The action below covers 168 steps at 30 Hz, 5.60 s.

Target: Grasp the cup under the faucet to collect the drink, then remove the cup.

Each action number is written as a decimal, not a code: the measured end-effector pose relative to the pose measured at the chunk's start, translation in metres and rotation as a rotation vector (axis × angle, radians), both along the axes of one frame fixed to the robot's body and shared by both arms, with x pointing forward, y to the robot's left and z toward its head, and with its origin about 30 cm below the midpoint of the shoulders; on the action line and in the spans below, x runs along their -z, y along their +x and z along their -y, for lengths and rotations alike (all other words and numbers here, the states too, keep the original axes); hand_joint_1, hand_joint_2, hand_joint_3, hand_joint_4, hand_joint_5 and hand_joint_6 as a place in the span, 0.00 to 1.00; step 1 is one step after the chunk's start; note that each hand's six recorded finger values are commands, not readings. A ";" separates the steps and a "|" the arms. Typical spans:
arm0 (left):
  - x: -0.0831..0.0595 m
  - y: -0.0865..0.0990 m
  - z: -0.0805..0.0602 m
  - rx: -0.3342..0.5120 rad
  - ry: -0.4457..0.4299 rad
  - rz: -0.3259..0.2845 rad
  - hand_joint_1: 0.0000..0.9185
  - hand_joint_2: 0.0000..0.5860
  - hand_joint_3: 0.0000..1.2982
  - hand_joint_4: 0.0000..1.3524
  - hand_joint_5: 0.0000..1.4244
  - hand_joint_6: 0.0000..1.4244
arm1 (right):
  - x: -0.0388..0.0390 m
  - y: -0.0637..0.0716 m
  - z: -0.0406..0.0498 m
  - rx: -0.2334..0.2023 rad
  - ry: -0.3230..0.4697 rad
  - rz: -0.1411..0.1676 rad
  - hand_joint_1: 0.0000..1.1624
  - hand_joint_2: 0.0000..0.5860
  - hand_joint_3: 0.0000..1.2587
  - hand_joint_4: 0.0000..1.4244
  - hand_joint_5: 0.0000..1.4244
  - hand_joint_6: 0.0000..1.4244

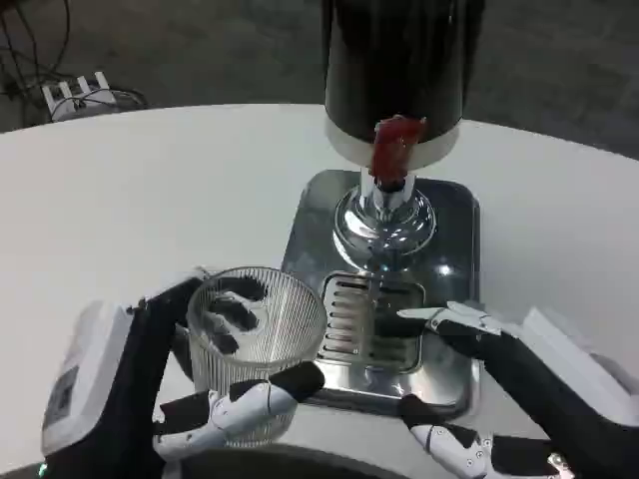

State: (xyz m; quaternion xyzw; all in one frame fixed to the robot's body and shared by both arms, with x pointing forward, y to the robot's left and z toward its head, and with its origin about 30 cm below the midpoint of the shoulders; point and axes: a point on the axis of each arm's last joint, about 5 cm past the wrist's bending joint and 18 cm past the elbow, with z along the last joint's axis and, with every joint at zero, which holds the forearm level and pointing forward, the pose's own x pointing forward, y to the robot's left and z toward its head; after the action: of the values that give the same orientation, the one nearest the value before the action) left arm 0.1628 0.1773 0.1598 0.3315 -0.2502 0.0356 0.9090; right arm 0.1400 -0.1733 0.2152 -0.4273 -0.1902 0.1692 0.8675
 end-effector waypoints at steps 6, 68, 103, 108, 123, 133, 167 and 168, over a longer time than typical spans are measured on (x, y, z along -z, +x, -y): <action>0.000 0.001 0.000 -0.001 -0.001 -0.003 0.85 0.07 0.70 0.70 0.66 0.67 | 0.0006 0.000 -0.0005 0.000 0.004 -0.003 0.58 0.79 0.23 0.17 0.07 0.01; -0.007 0.163 0.061 0.141 0.276 -0.016 0.85 0.07 0.69 0.70 0.66 0.69 | -0.0018 0.005 0.0005 0.012 0.002 -0.048 0.58 0.79 0.22 0.18 0.08 0.01; -0.004 0.168 0.062 0.123 0.296 -0.011 0.69 0.04 0.49 0.43 0.48 0.46 | -0.0008 0.004 0.0018 0.013 0.013 -0.059 0.58 0.79 0.22 0.18 0.09 0.01; -0.001 0.166 0.059 0.119 0.294 -0.003 0.55 0.07 0.46 0.38 0.40 0.40 | -0.0005 0.004 0.0019 0.015 0.014 -0.061 0.58 0.79 0.22 0.18 0.09 0.01; 0.009 0.161 0.056 0.120 0.298 -0.035 0.39 0.09 0.26 0.21 0.26 0.35 | 0.0007 0.003 0.0012 0.018 0.030 -0.065 0.58 0.79 0.23 0.18 0.09 0.02; 0.014 0.157 0.045 0.111 0.281 -0.045 0.32 0.00 0.04 0.10 0.14 0.21 | 0.0006 0.003 -0.0004 0.017 0.037 -0.054 0.58 0.79 0.23 0.19 0.10 0.02; -0.038 0.108 0.005 0.168 0.007 0.088 0.00 0.00 0.02 0.00 0.07 0.04 | 0.0029 0.003 -0.0032 0.026 0.051 -0.045 0.57 0.81 0.23 0.19 0.11 0.03; -0.041 0.105 0.004 0.176 -0.033 0.100 0.00 0.00 0.03 0.02 0.09 0.05 | 0.0031 0.002 -0.0031 0.027 0.051 -0.045 0.57 0.81 0.23 0.19 0.11 0.03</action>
State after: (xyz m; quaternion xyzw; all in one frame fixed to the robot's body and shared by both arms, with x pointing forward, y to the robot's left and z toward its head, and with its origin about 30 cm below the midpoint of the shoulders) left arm 0.2675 0.1737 0.2009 0.2912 -0.3227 -0.0241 0.9003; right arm 0.1425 -0.1701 0.2121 -0.4038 -0.1688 0.1620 0.8844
